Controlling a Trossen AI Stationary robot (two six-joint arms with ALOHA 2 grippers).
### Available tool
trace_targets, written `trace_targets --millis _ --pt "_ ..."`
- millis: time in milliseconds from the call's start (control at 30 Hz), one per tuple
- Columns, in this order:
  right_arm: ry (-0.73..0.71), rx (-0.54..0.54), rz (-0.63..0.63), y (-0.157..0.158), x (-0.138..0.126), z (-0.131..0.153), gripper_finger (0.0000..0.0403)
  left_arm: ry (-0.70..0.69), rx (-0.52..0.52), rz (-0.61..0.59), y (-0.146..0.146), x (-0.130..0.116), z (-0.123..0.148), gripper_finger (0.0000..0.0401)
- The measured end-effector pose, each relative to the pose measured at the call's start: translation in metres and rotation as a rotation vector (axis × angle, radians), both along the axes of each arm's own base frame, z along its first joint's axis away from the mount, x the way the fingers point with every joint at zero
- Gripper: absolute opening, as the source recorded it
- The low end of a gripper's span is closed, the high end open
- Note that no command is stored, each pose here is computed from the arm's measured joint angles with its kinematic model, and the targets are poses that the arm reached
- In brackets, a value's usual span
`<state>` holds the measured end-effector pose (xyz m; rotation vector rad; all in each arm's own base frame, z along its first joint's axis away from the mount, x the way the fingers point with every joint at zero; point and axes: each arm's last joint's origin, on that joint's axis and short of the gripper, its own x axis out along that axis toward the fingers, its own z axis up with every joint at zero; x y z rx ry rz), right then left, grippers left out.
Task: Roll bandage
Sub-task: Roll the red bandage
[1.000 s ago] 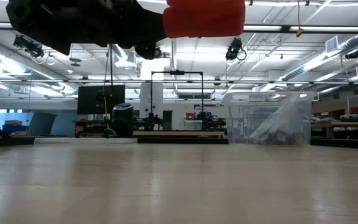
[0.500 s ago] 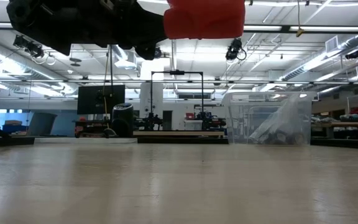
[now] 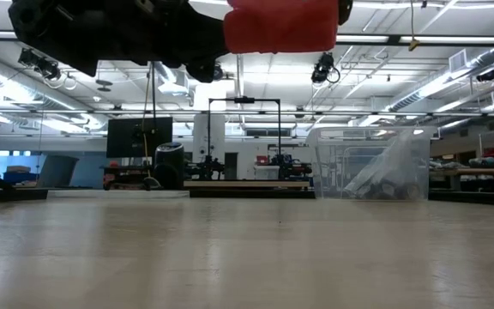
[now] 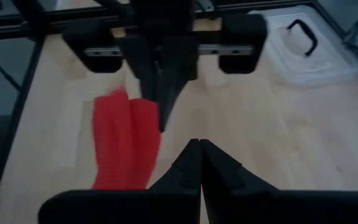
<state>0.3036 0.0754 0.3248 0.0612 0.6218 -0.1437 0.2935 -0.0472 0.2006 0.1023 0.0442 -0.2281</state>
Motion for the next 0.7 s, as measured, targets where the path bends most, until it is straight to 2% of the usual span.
trace_targets --millis 233,367,567,700 --pt "-0.028 -0.008 -0.015 -0.002 -0.004 0.007 0.0 0.03 0.009 0.013 0.0 0.0 -0.003 0.0" --pt "-0.021 0.077 0.038 0.0 -0.004 0.007 0.0007 0.031 0.012 0.018 0.001 0.0 -0.003 0.0" --pt "-0.054 0.148 0.075 0.0 0.005 0.006 0.0081 0.025 0.032 0.017 0.0 0.0 -0.003 0.0" --pt "-0.037 0.21 0.125 -0.006 0.024 -0.008 0.0131 0.022 0.03 0.004 0.0 0.0 -0.003 0.0"
